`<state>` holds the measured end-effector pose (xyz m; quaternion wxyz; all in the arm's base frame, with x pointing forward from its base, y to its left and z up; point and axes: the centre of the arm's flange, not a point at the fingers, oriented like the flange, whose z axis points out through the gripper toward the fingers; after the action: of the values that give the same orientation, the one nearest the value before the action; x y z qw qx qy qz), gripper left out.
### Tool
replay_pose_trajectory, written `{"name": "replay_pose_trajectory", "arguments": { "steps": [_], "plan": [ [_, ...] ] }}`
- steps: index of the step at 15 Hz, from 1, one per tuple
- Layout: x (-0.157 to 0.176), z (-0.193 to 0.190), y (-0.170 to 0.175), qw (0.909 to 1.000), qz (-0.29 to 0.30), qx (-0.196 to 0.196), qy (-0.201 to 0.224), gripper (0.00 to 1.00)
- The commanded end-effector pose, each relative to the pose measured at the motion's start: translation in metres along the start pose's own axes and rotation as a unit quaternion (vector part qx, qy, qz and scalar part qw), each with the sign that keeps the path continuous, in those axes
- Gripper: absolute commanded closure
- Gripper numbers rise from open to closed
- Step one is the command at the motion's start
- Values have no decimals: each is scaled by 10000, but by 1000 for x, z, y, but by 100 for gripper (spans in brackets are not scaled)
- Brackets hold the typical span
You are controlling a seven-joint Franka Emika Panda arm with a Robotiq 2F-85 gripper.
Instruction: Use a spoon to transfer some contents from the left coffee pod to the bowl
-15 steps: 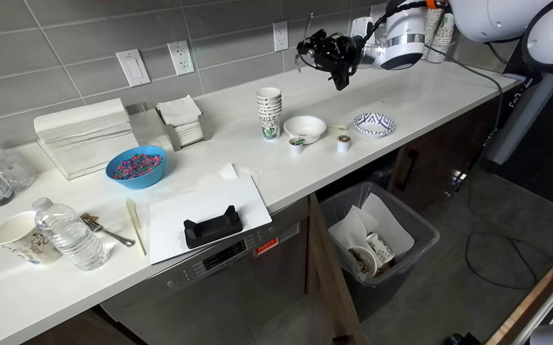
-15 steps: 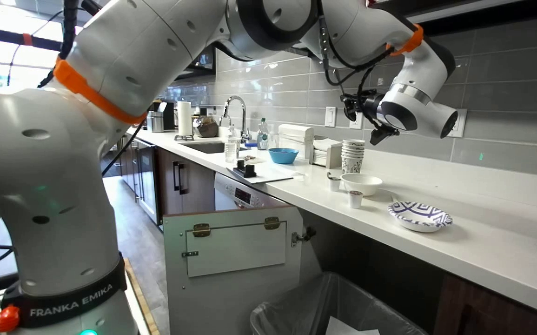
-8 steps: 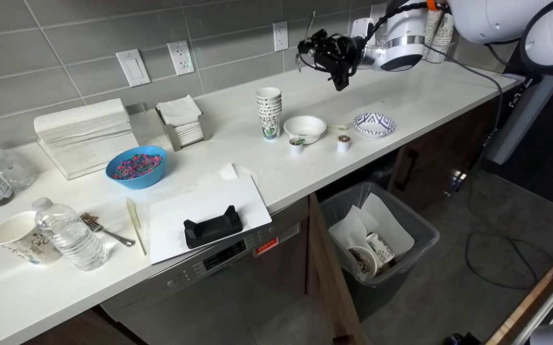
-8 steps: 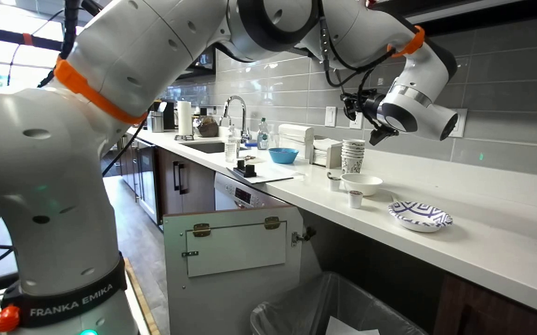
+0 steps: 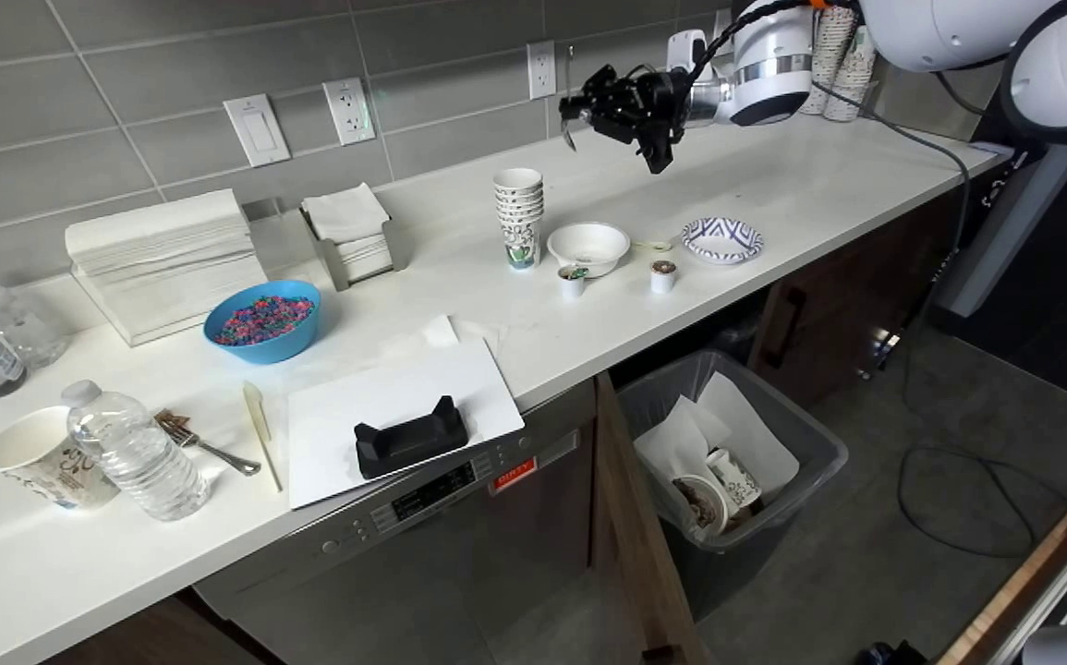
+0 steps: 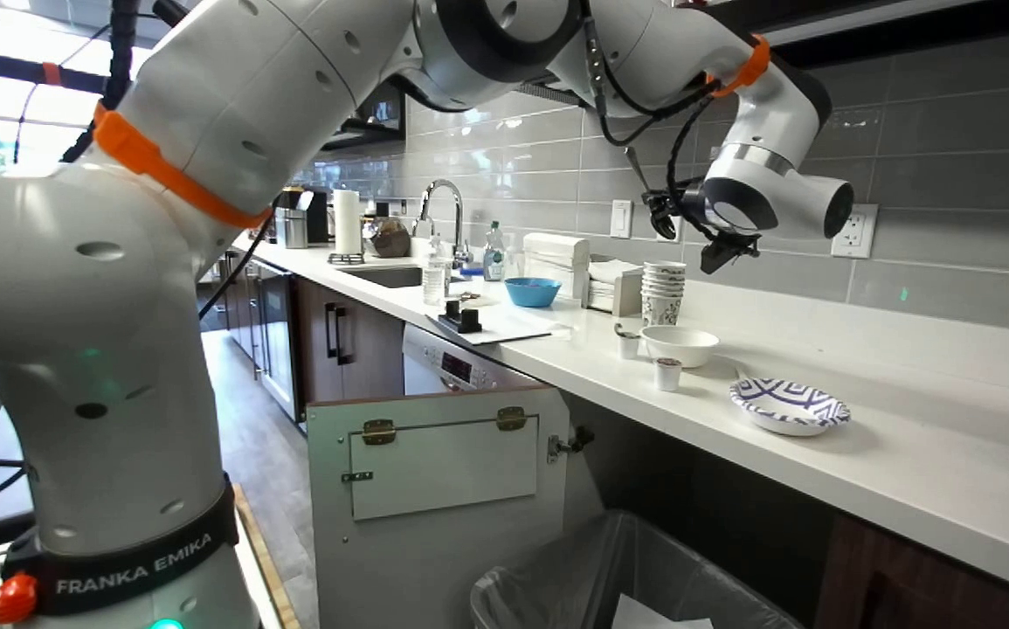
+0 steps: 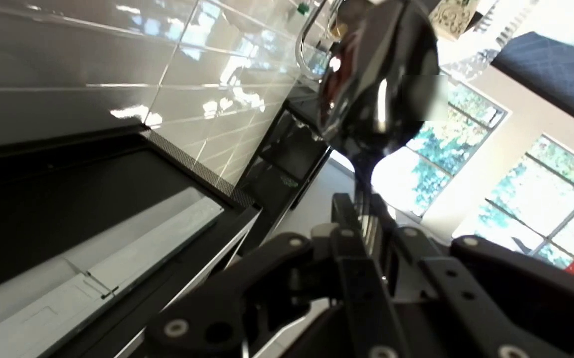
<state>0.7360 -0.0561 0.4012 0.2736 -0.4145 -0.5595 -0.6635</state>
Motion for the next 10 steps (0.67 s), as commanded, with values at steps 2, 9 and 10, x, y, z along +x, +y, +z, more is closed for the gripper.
{"name": "replay_pose_trajectory", "arguments": {
  "steps": [2, 9, 10],
  "plan": [
    [18, 7, 4, 9923, 308, 87, -1195, 98],
    [29, -21, 23, 9547, 1028, 40, -2793, 98],
    [29, -28, 25, 9472, 1196, 95, -2972, 98]
  ]
}}
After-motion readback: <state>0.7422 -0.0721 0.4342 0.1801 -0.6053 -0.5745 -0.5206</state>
